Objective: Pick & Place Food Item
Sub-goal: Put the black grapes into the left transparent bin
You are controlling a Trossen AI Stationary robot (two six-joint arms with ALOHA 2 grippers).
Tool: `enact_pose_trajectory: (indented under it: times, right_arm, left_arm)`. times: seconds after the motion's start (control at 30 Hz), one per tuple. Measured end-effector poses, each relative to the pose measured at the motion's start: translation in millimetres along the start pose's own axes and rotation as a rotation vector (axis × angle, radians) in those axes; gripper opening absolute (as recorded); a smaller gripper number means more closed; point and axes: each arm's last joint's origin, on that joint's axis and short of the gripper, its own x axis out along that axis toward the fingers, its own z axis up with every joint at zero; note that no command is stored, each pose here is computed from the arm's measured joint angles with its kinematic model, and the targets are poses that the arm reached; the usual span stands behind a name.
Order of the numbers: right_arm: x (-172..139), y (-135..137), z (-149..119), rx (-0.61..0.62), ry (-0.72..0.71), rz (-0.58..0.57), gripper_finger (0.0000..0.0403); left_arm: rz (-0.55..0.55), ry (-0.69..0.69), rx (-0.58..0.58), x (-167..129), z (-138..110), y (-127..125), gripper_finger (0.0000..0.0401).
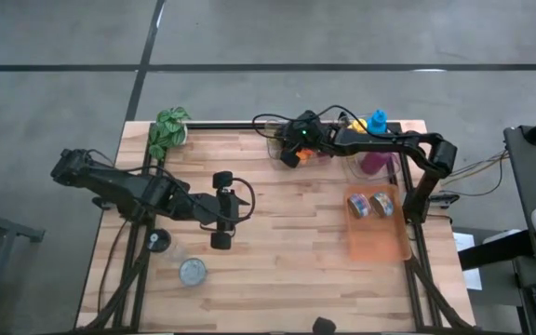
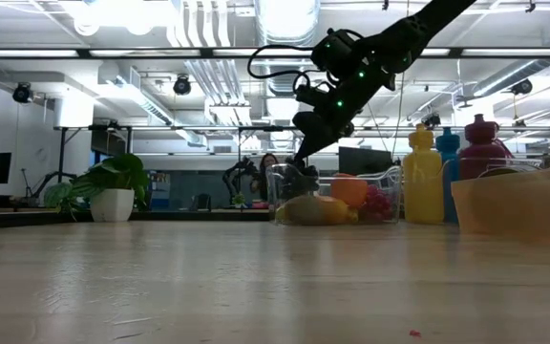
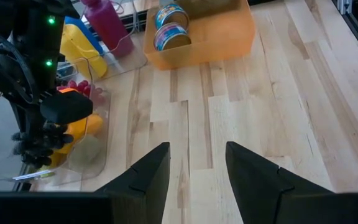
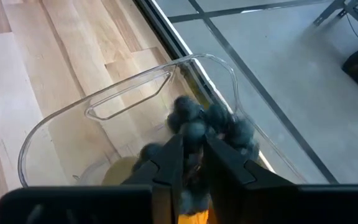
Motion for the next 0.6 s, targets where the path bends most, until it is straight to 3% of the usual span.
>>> enact_pose_trajectory:
  times: [0.43, 0.6]
  right_arm:
    - [0.0, -0.1, -0.1, 0.027, 0.0, -0.003, 0.0154]
    - [-0.1, -1.4, -0.3, 0.051, 0.005, -0.053, 0.0187]
  left_arm:
    - [0.0, 0.0, -0.002, 0.0, 0.0, 0.0, 0.0155]
    - [0.0, 0.0, -0.002, 0.0, 0.1, 0.0, 0.0156]
